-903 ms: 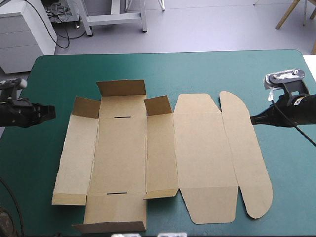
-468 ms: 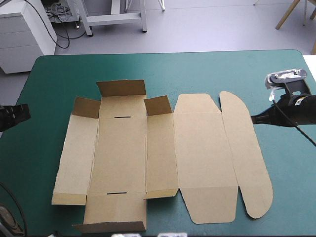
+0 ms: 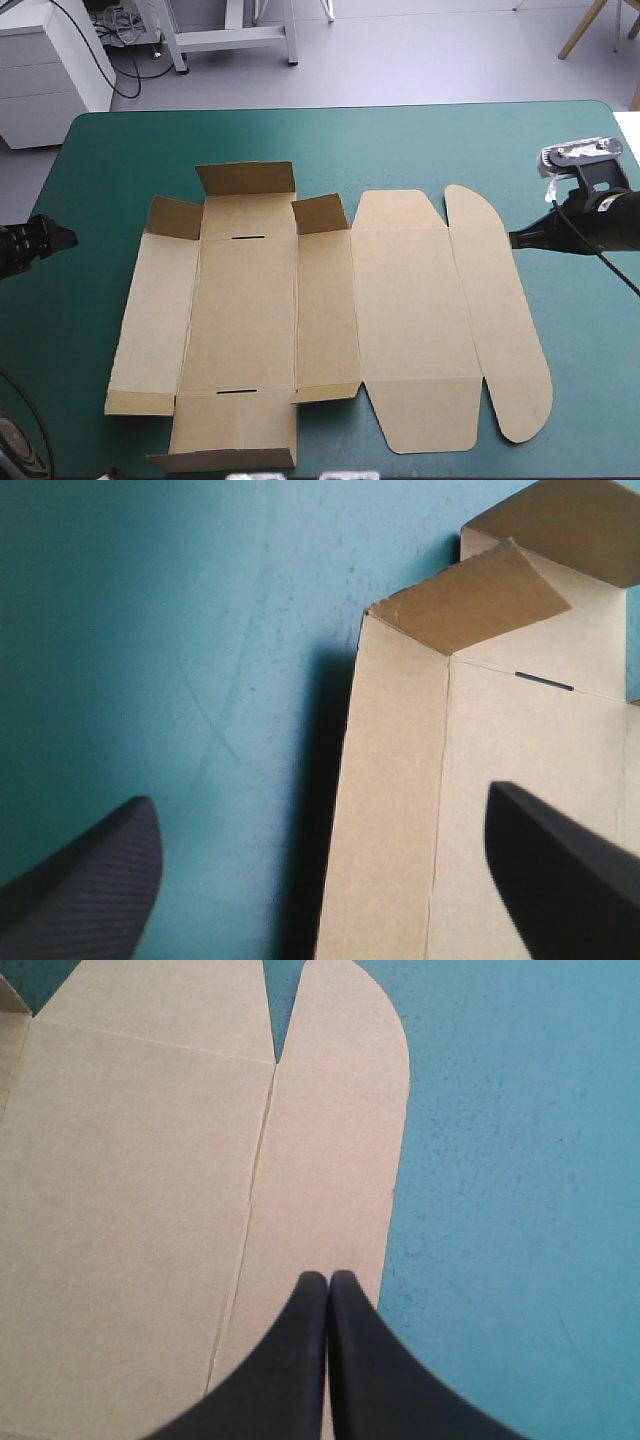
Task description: Fold the box
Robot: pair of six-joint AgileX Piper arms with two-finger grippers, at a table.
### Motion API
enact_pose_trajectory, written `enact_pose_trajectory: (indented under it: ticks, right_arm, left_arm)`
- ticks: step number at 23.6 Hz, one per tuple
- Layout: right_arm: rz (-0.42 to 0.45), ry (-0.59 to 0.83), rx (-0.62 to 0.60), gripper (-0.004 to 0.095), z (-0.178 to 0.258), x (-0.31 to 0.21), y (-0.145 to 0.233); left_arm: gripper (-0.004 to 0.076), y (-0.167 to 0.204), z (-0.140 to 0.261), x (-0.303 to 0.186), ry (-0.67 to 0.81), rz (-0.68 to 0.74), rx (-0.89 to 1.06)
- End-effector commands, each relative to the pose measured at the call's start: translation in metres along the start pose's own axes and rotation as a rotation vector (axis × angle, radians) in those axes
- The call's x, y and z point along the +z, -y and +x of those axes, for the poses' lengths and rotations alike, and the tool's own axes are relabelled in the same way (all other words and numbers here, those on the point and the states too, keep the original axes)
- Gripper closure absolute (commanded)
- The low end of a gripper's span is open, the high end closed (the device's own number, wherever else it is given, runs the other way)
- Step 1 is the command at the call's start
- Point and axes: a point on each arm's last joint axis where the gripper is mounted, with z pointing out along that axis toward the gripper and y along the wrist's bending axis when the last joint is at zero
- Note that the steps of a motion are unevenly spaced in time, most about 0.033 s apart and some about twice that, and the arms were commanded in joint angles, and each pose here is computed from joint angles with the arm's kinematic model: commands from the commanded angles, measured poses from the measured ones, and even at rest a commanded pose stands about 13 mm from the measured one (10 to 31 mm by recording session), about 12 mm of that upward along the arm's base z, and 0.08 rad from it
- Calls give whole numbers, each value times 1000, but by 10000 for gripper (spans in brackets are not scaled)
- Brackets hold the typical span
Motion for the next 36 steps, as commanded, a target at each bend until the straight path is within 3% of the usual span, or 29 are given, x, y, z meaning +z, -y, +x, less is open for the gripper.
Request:
enact_pose_trajectory:
  ticks: [1, 9, 19, 25, 33, 36]
  right_arm:
    - [17, 97, 1, 927, -6, -15, -1]
    - [4, 112, 5, 927, -7, -15, -2]
    - [8, 128, -11, 927, -9, -15, -1]
    - [7, 133, -10, 927, -9, -15, -2]
    - [3, 129, -9, 927, -9, -15, -2]
    - [3, 129, -9, 927, -9, -15, -2]
  left_arm:
    - [-10, 13, 2, -12, 0, 50, -5]
    - [-10, -1, 30, 15, -128, 53, -66]
    - [-9, -24, 93, 69, -275, 73, -98]
    - [-8, -10, 100, 82, -315, 109, 52]
    - [-5, 11, 118, 121, -638, 290, 68]
    - [10, 14, 121, 132, -686, 310, 67]
